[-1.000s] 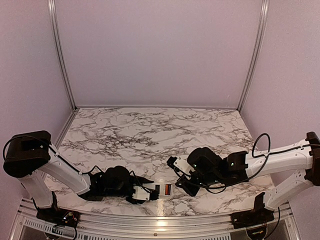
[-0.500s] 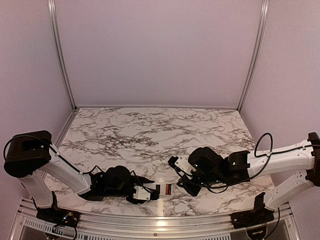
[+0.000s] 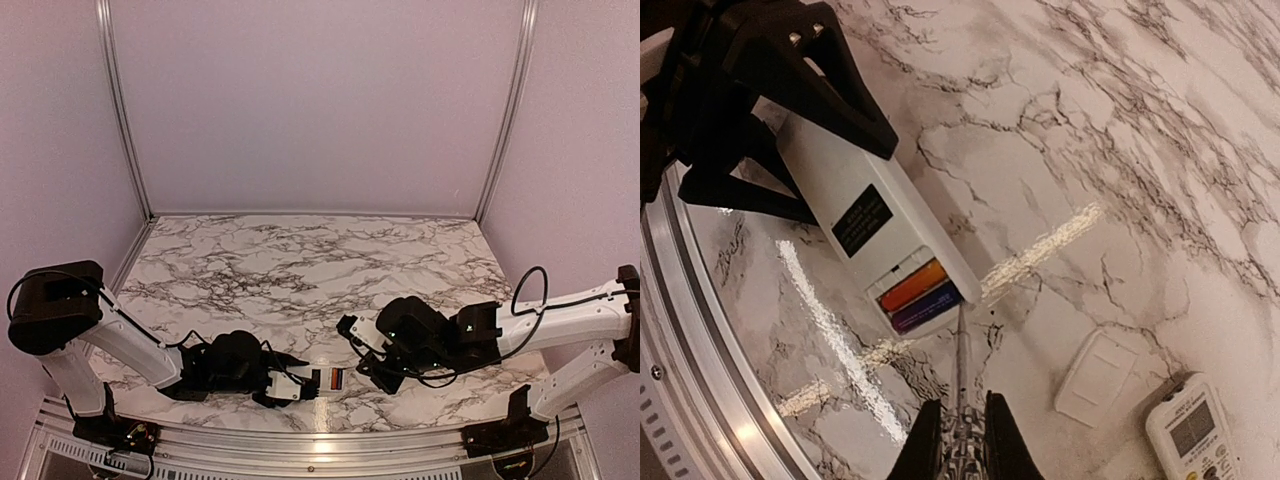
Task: Unload the batteries from the remote control
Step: Remove the battery from the remote control without the battery cover.
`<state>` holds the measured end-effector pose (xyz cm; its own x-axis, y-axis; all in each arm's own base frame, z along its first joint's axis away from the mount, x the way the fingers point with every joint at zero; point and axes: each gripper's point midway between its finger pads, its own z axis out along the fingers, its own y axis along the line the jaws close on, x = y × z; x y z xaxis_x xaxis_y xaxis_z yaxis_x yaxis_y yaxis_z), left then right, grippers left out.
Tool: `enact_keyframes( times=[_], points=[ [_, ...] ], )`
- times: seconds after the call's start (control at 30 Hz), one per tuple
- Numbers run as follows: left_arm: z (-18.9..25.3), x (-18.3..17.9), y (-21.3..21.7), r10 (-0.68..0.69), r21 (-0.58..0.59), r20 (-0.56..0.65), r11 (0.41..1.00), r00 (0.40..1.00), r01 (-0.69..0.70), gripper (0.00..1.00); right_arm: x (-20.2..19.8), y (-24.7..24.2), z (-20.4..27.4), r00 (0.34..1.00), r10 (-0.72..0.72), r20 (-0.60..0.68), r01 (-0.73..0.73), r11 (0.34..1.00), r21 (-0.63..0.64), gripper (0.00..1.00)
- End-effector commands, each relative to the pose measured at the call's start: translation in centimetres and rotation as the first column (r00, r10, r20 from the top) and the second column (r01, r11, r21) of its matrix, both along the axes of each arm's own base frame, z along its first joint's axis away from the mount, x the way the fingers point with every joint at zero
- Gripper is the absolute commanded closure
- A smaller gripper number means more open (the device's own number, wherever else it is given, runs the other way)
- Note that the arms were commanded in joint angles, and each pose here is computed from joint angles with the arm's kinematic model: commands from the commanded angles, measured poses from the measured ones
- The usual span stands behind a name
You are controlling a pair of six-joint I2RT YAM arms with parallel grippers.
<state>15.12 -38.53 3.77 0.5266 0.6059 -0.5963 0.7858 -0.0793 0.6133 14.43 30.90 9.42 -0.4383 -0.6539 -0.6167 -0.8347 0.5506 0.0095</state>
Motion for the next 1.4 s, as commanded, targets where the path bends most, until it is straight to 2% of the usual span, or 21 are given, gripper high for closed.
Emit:
enact_keyframes(
  times=[0.0,0.27,0.53,0.9,1.37],
  points=[
    [-1.3,-1.2,0.4,-0.051,0.051,-0.055,0.997,0.997,0.053,1.00,0.0,1.3,1.2,0.997,0.042,0.063,-0.041,0.999,-0.017,1.00],
    [-1.6,-1.3,0.4,-0.059,0.067,-0.080,0.996,0.995,0.064,1.00,-1.1,1.8,1.3,0.976,0.140,0.166,-0.108,0.976,-0.188,1.00],
    [-1.7,-1.5,0.4,-0.068,0.071,-0.096,0.995,0.993,0.075,1.00,-0.9,0.7,0.5,0.958,0.214,0.190,-0.140,0.930,-0.340,1.00],
    [-1.9,-1.5,0.4,-0.067,0.080,-0.101,0.994,0.993,0.075,1.00,-0.8,0.5,0.3,0.953,0.242,0.185,-0.155,0.908,-0.389,1.00],
    [-2.0,-1.4,0.4,-0.065,0.083,-0.103,0.994,0.993,0.074,1.00,-0.8,1.6,-0.8,0.950,0.253,0.181,-0.170,0.910,-0.379,1.00]
  ],
)
